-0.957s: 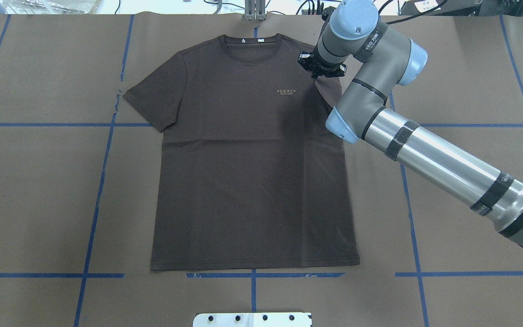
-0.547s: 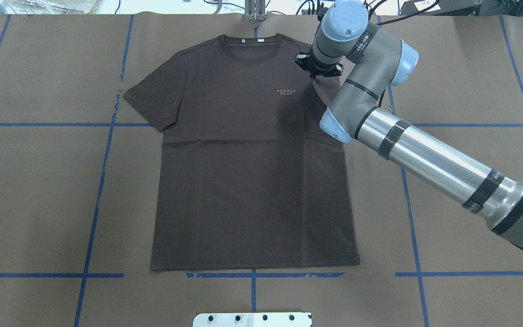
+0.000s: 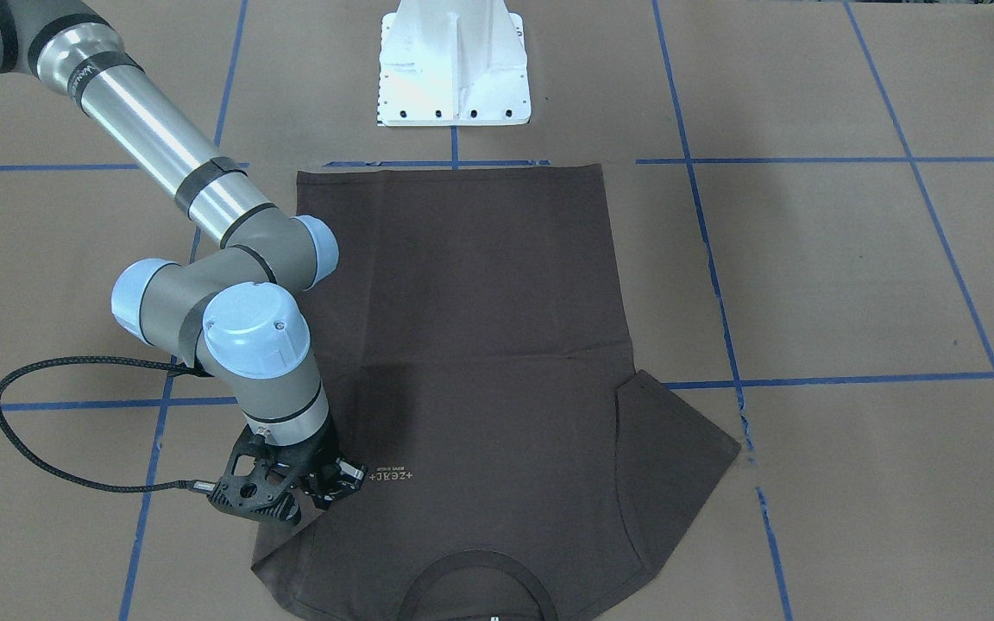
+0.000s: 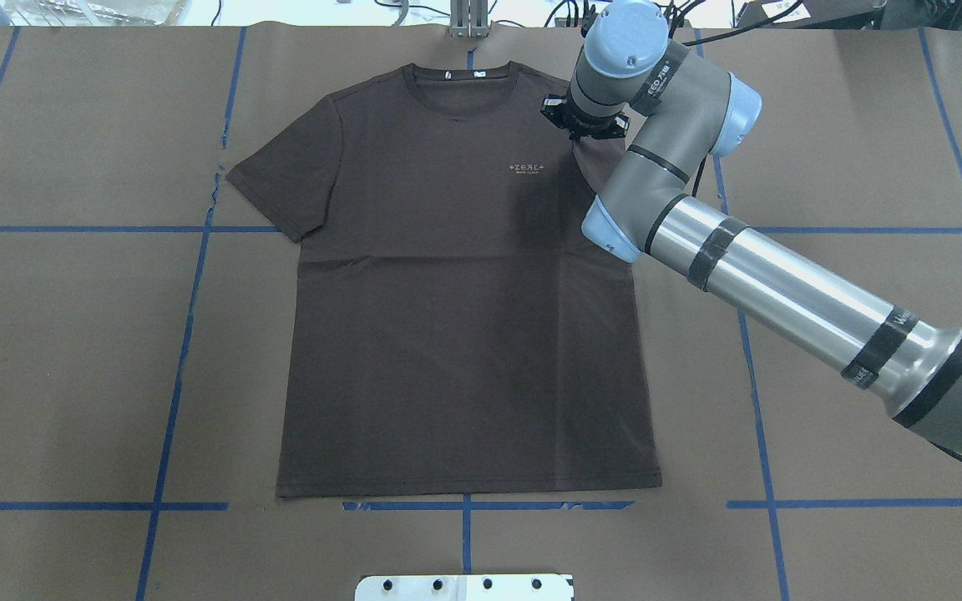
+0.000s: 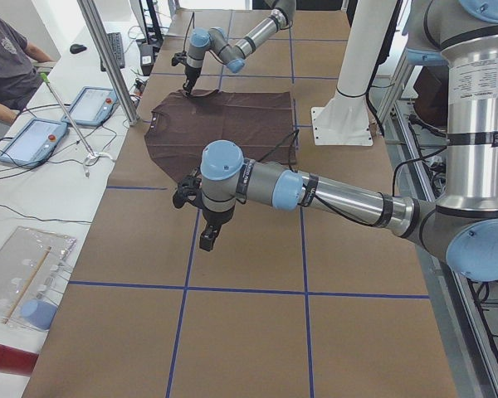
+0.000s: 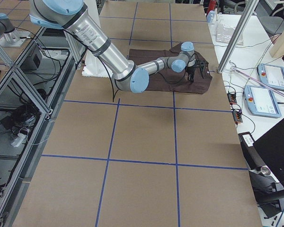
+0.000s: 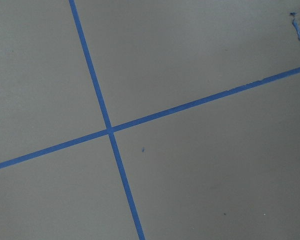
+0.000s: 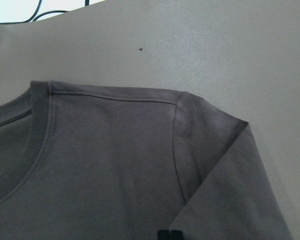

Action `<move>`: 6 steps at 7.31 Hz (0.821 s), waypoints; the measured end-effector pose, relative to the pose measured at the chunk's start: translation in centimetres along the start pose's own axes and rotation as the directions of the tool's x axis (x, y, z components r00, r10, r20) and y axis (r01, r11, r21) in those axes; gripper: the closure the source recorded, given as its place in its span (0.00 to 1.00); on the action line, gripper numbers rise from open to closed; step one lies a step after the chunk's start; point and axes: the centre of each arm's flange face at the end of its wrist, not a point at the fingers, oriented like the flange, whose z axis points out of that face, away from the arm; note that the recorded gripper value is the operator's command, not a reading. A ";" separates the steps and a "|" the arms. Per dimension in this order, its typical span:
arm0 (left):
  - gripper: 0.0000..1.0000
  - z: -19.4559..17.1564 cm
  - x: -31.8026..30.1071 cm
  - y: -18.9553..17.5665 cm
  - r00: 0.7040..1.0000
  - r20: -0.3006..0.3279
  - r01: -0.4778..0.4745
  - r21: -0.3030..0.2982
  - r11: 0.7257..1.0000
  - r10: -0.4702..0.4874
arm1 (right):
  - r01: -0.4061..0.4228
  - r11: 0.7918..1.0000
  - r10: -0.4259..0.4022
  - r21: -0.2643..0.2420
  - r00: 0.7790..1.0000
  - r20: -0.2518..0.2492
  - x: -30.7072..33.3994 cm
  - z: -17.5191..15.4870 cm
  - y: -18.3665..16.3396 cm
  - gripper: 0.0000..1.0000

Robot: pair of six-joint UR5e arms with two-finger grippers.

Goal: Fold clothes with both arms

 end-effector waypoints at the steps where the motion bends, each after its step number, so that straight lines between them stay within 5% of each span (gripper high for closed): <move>1: 0.00 0.0 0.1 0.0 1.000 -0.005 -0.001 0.001 1.000 0.001 | 0.000 1.000 0.000 0.002 1.000 0.000 -0.4 0.0 -0.1 1.00; 2: 0.00 0.0 0.1 0.0 1.000 -0.007 -0.001 0.001 1.000 0.001 | 0.001 1.000 -0.001 0.002 1.000 0.001 -0.6 -0.1 0.0 0.92; 3: 0.00 0.0 0.2 0.0 1.000 -0.008 -0.003 0.002 1.000 0.003 | 0.003 1.000 -0.003 0.004 1.000 0.000 -0.9 0.0 0.2 0.01; 6: 0.00 -0.1 0.9 -0.4 0.999 -0.048 -0.016 0.018 1.000 0.016 | 0.011 1.000 -0.011 0.013 1.000 0.016 -1.6 -0.7 0.5 0.00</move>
